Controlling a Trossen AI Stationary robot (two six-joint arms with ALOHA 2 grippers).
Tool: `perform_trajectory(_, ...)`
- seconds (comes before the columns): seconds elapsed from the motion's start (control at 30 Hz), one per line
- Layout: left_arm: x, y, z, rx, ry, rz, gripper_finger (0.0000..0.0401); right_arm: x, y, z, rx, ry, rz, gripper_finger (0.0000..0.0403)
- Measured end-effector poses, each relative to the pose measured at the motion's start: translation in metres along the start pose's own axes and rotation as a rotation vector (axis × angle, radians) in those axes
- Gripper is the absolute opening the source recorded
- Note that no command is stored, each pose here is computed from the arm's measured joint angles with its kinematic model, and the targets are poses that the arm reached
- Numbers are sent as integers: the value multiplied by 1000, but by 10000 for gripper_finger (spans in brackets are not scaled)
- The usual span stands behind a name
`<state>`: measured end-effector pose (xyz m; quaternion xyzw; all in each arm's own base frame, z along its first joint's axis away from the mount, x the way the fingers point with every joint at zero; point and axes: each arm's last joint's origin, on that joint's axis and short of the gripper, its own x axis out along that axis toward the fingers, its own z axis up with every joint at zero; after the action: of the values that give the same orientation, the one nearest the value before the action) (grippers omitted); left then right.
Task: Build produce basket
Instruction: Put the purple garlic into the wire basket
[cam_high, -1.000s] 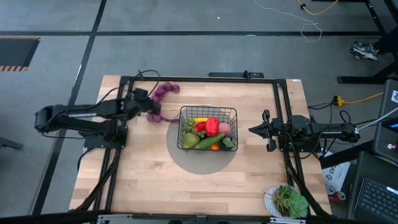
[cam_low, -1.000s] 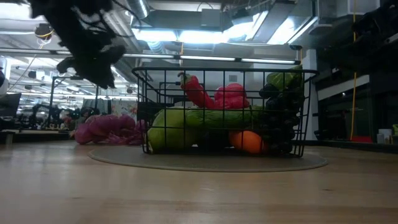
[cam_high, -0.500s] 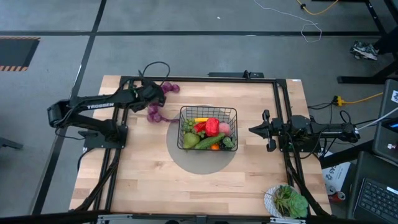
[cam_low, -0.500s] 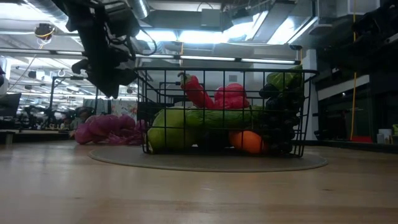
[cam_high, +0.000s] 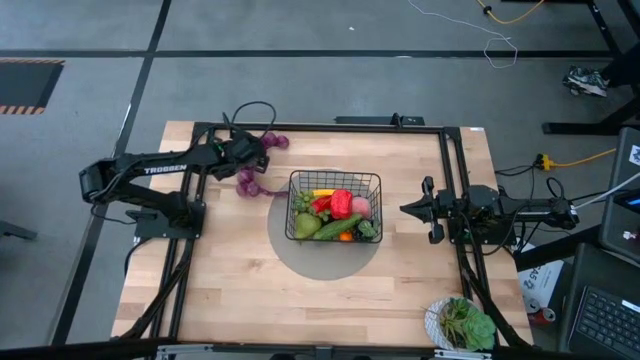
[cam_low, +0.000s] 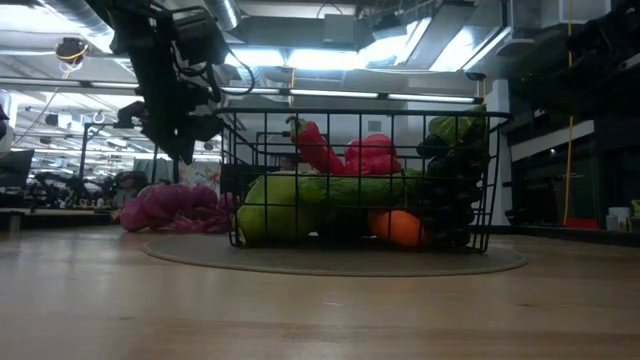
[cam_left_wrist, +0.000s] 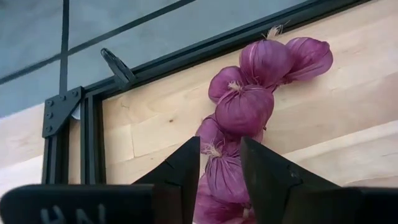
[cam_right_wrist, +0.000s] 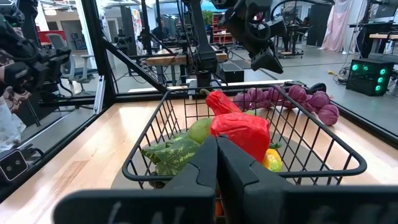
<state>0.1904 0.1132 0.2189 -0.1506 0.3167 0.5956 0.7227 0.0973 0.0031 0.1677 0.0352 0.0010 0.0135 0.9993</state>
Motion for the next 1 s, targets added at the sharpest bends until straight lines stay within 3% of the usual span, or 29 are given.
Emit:
perform_trajectory(0.27,4,4,2,-119,20,-1,177,0,0,0,0,0,0,3)
perform_trajectory(0.47,4,4,1,-145,30,-12,221,0,0,0,0,0,0,3)
perform_trajectory(0.63,5,4,1,-181,48,-27,226,0,0,0,0,0,0,3)
perform_trajectory(0.77,12,6,-1,-193,138,-59,224,0,0,0,0,0,0,3)
perform_trajectory(1.0,41,4,-10,-85,291,-59,227,0,0,0,0,0,0,3)
